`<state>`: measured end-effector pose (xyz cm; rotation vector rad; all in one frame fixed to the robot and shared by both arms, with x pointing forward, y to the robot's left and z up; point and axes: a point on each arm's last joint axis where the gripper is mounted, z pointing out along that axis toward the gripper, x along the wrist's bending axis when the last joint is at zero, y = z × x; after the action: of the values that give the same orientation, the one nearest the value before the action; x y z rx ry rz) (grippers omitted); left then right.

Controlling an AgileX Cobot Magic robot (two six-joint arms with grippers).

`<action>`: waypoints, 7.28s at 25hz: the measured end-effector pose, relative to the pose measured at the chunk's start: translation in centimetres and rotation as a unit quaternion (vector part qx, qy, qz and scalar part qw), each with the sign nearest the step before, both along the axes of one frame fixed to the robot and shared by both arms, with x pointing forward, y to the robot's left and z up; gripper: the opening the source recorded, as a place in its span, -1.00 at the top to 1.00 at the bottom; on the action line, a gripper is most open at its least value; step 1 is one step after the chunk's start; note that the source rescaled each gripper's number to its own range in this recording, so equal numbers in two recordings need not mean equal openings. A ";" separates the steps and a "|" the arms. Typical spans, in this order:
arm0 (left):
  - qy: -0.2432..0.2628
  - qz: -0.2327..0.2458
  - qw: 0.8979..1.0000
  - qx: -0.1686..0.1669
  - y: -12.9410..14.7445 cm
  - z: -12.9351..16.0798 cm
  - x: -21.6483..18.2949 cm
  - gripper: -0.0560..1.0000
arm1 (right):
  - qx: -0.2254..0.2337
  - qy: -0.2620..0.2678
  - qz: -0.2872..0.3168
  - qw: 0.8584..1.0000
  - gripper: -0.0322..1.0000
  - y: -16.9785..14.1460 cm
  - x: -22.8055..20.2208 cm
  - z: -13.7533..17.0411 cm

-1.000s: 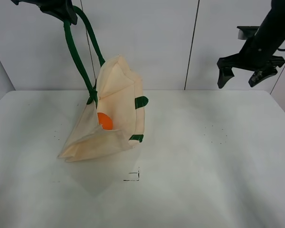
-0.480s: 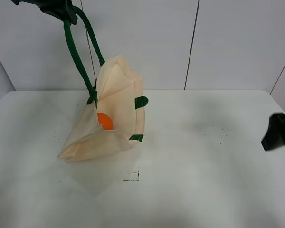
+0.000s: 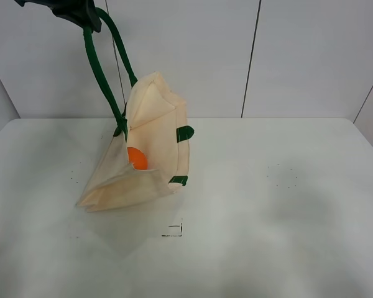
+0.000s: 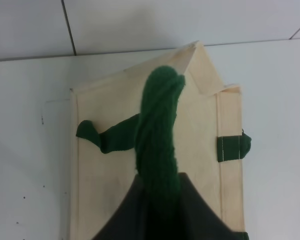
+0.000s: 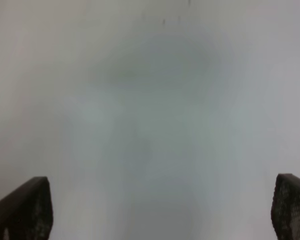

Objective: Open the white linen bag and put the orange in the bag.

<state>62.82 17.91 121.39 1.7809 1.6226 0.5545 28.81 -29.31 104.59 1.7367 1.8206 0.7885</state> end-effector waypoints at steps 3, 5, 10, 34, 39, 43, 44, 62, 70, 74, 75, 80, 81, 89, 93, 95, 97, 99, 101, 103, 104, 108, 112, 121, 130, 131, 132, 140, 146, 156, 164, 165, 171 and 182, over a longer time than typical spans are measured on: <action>0.000 -0.001 1.000 0.001 0.0 0.0 0.0 0.89 | 0.001 -0.043 0.000 0.999 -1.00 -0.1 -1.3 0.4; 0.000 -0.001 1.000 0.001 0.0 0.0 0.0 0.89 | 0.002 -0.062 0.000 0.998 -1.00 -0.1 -1.9 0.5; 0.000 -0.001 1.000 0.001 0.0 0.0 0.0 0.89 | 0.002 -0.070 -0.001 0.998 -1.00 -0.1 -2.1 0.5; 0.000 -0.001 1.000 0.001 0.0 0.0 0.0 0.89 | 0.003 -0.171 -0.025 0.985 -1.00 -0.3 -5.3 0.7; 0.000 -0.001 1.000 0.001 0.0 0.0 0.0 0.89 | 0.003 -0.171 -0.025 0.985 -1.00 -0.3 -5.3 0.7; 0.002 -0.001 1.000 0.002 0.0 -0.2 0.1 0.89 | 0.003 -0.171 -0.025 0.985 -1.00 -0.3 -5.3 0.7; 0.006 -0.002 1.000 0.001 -0.1 -0.5 0.3 0.89 | 0.003 -0.171 -0.025 0.985 -1.00 -0.3 -5.3 0.7; 0.199 -0.072 0.977 -0.022 -6.2 -18.8 8.0 0.44 | 0.003 -0.171 -0.024 0.985 -1.00 -0.3 -5.3 0.7; 0.184 -0.063 0.980 0.032 -5.3 -18.9 8.3 -0.73 | 0.003 -0.171 -0.024 0.985 -1.00 -0.3 -5.3 0.7; 0.183 -0.041 0.978 0.089 -4.2 -19.0 8.4 -0.78 | 0.003 -0.171 -0.024 0.985 -1.00 -0.3 -5.3 0.7; 0.180 -0.037 0.978 0.101 -4.0 -18.9 8.5 -0.78 | 0.003 -0.171 -0.024 0.985 -1.00 -0.3 -5.3 0.7; 0.178 -0.023 0.977 0.113 -2.8 -18.9 8.9 -0.79 | 0.003 -0.171 -0.024 0.985 -1.00 -0.3 -5.3 0.7; 0.179 -0.018 0.977 0.112 -2.3 -18.9 9.0 -0.79 | 0.003 -0.171 -0.024 0.985 -1.00 -0.3 -5.3 0.7; 0.190 0.057 0.976 0.085 5.4 -19.0 10.7 -0.79 | 0.003 -0.171 -0.024 0.985 -1.00 -0.3 -5.3 0.7; 0.197 0.091 0.974 0.060 9.4 -19.0 11.0 -0.79 | 0.003 -0.171 -0.024 0.985 -1.00 -0.3 -5.3 0.7; 0.198 0.102 0.973 0.058 10.7 -19.0 11.1 -0.79 | 0.003 -0.171 -0.024 0.985 -1.00 -0.3 -5.3 0.7; 0.198 0.108 0.973 0.056 11.4 -18.9 11.1 -0.79 | 0.003 -0.171 -0.024 0.985 -1.00 -0.3 -5.3 0.7; 0.199 0.108 0.972 0.057 11.5 -18.9 10.9 -0.79 | 0.003 -0.171 -0.024 0.985 -1.00 -0.3 -5.3 0.7; 0.203 0.104 0.972 0.058 11.4 -18.7 10.5 -0.79 | 0.003 -0.171 -0.024 0.985 -1.00 -0.3 -5.3 0.7; 0.207 0.102 0.971 0.058 11.4 -18.2 9.8 -0.79 | 0.003 -0.171 -0.024 0.985 -1.00 -0.3 -5.3 0.7; 0.207 0.102 0.971 0.057 11.4 -17.9 9.4 -0.79 | 0.003 -0.171 -0.024 0.985 -1.00 -0.3 -5.3 0.7; 0.203 0.091 0.974 0.046 11.2 -15.4 7.0 -0.79 | 0.003 -0.171 -0.024 0.985 -1.00 -0.3 -5.3 0.7; 0.186 0.089 0.978 0.045 11.2 -11.9 3.4 -0.79 | 0.003 -0.171 -0.024 0.985 -1.00 -0.3 -5.3 0.7; 0.163 0.090 0.982 0.042 11.4 -7.1 -7.9 -0.79 | 0.003 -0.171 -0.024 0.985 -1.00 -0.3 -5.3 0.7; 0.094 0.092 0.991 0.033 11.8 -5.8 -22.3 -0.79 | 0.003 -0.171 -0.024 0.985 -1.00 -0.3 -5.3 0.7; 0.082 0.094 0.992 0.036 11.9 -6.0 -24.0 -0.79 | 0.003 -0.171 -0.024 0.985 -1.00 -0.3 -5.3 0.7; 0.070 0.094 0.992 0.035 12.0 -6.4 -25.7 -0.79 | 0.003 -0.171 -0.024 0.985 -1.00 -0.3 -5.3 0.7; -0.003 0.086 0.996 0.039 12.2 -12.4 -35.0 -0.79 | 0.003 -0.171 -0.024 0.985 -1.00 -0.3 -5.3 0.7; -0.079 0.061 0.994 0.049 12.1 -16.3 -37.5 -0.79 | 0.003 -0.171 -0.024 0.985 -1.00 -0.3 -5.3 0.7; -0.103 0.056 0.992 0.052 12.1 -16.3 -37.8 -0.79 | 0.003 -0.171 -0.024 0.985 -1.00 -0.3 -5.3 0.7; -0.103 0.056 0.992 0.053 12.1 -16.3 -37.8 -0.79 | 0.003 -0.171 -0.024 0.985 -1.00 -0.3 -5.3 0.7; -0.103 0.057 0.992 0.053 12.1 -16.3 -37.8 -0.79 | 0.003 -0.171 -0.024 0.985 -1.00 -0.3 -5.3 0.7; -0.102 0.073 0.991 0.055 12.2 -16.3 -37.8 -0.79 | 0.003 -0.171 -0.024 0.985 -1.00 -0.3 -5.3 0.7; -0.127 0.075 0.988 0.054 12.2 -16.2 -38.6 -0.79 | 0.003 -0.171 -0.024 0.985 -1.00 -0.3 -5.3 0.7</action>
<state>24.25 30.06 105.18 1.5957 1.5787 0.9157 23.54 -29.61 105.30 1.5319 1.5413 1.0026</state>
